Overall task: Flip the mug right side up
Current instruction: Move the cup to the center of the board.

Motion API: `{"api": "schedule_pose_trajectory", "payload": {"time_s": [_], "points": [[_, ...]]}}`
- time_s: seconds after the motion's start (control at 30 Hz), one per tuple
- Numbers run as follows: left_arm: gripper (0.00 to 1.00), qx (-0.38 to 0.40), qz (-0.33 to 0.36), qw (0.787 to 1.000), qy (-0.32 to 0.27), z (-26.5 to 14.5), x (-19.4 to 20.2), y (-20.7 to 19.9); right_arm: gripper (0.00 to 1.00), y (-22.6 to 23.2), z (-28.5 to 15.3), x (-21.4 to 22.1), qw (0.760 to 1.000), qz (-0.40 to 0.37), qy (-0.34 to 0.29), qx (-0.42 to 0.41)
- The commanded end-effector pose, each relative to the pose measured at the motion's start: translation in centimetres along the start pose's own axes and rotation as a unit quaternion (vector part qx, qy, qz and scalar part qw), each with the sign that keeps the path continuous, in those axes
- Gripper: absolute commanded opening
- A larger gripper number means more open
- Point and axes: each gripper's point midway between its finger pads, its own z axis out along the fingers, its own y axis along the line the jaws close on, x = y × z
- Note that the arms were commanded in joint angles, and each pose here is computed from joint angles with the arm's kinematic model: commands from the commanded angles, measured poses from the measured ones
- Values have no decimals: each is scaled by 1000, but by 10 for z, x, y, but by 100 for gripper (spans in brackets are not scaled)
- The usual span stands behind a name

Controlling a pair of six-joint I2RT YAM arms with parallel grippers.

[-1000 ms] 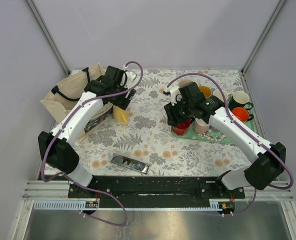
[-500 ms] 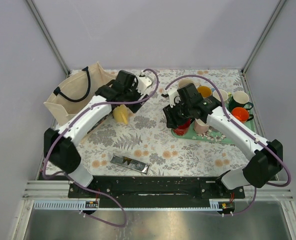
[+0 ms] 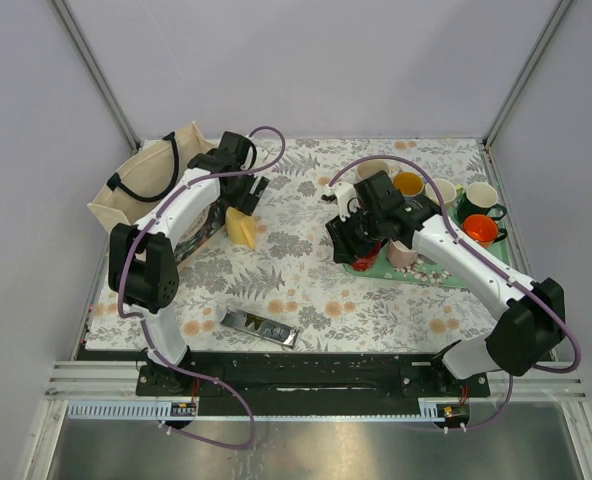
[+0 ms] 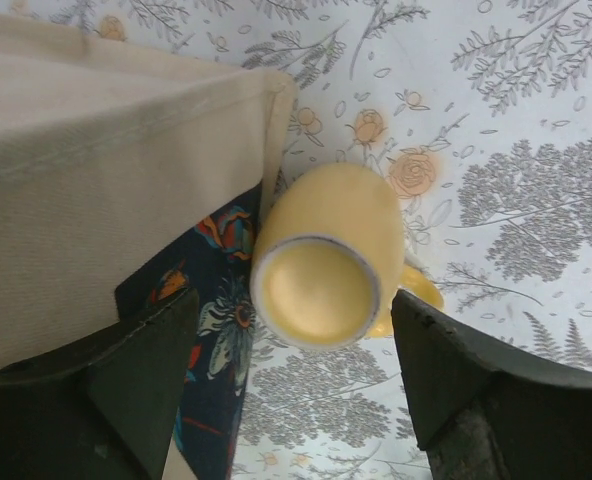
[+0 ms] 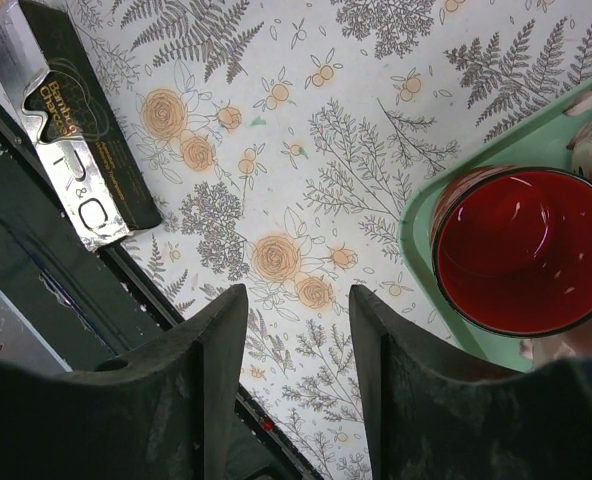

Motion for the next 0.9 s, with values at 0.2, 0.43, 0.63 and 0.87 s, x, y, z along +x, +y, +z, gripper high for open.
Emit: {"api": "schedule_pose_trajectory", "payload": {"time_s": [0.2,0.43,0.63,0.87], "points": [[80,124,-82,988,33,-2,16,-47,54,-2,1,-16,1000,-12,-14,-4],[79,187,-87,978,36,-22,23,-86,54,-5,9,-18,1000,-12,-5,-4],[79,198,-77,977,29,-26,18,-95,54,-9,12,-23,1000,-13,-3,3],[79,275,-72,958,36,-37,16,-127,54,-10,14,-19,1000,-12,4,3]]}}
